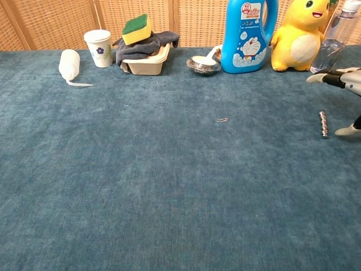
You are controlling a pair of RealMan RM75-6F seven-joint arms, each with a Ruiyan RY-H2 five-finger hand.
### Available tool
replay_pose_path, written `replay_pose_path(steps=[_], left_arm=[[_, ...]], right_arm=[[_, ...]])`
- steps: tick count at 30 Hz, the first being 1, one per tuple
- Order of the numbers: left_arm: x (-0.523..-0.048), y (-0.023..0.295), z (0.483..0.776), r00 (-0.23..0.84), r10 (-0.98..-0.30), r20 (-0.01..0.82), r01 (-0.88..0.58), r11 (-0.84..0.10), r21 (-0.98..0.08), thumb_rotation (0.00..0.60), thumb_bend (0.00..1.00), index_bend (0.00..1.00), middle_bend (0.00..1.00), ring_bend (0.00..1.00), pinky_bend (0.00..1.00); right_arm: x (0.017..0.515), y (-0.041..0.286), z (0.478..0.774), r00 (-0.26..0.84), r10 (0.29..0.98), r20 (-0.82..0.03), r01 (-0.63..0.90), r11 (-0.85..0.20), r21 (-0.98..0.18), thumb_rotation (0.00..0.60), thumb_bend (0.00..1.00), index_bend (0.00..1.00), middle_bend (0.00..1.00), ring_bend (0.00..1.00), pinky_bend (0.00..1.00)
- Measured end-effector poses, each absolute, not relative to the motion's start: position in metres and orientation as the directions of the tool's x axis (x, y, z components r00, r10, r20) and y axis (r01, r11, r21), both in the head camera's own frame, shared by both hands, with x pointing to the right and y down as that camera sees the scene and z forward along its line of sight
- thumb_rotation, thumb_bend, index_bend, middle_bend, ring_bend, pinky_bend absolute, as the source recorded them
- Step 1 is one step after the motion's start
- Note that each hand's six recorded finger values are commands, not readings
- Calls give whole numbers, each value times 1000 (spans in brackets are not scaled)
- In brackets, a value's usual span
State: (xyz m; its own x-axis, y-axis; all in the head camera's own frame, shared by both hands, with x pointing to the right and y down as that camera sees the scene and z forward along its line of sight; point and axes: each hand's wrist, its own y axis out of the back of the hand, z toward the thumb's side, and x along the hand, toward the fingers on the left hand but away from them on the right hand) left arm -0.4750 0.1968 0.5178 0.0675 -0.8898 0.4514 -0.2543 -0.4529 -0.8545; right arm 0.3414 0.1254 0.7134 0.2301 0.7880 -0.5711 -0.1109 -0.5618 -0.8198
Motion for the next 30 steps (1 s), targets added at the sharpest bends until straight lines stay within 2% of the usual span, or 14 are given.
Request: replay_pose_path(steps=[17, 30], left_arm=[[-475, 198, 519, 65, -885, 461, -250, -461, -851, 600, 277, 0, 0, 0, 0], [-474, 199, 520, 68, -884, 463, -251, -464, -850, 600, 277, 0, 0, 0, 0]], right_arm=[[323, 128, 722, 254, 779, -573, -84, -572, -816, 600, 0, 0, 0, 0, 0], [297, 117, 729, 251, 784, -568, 7, -588, -809, 600, 0, 0, 0, 0, 0]])
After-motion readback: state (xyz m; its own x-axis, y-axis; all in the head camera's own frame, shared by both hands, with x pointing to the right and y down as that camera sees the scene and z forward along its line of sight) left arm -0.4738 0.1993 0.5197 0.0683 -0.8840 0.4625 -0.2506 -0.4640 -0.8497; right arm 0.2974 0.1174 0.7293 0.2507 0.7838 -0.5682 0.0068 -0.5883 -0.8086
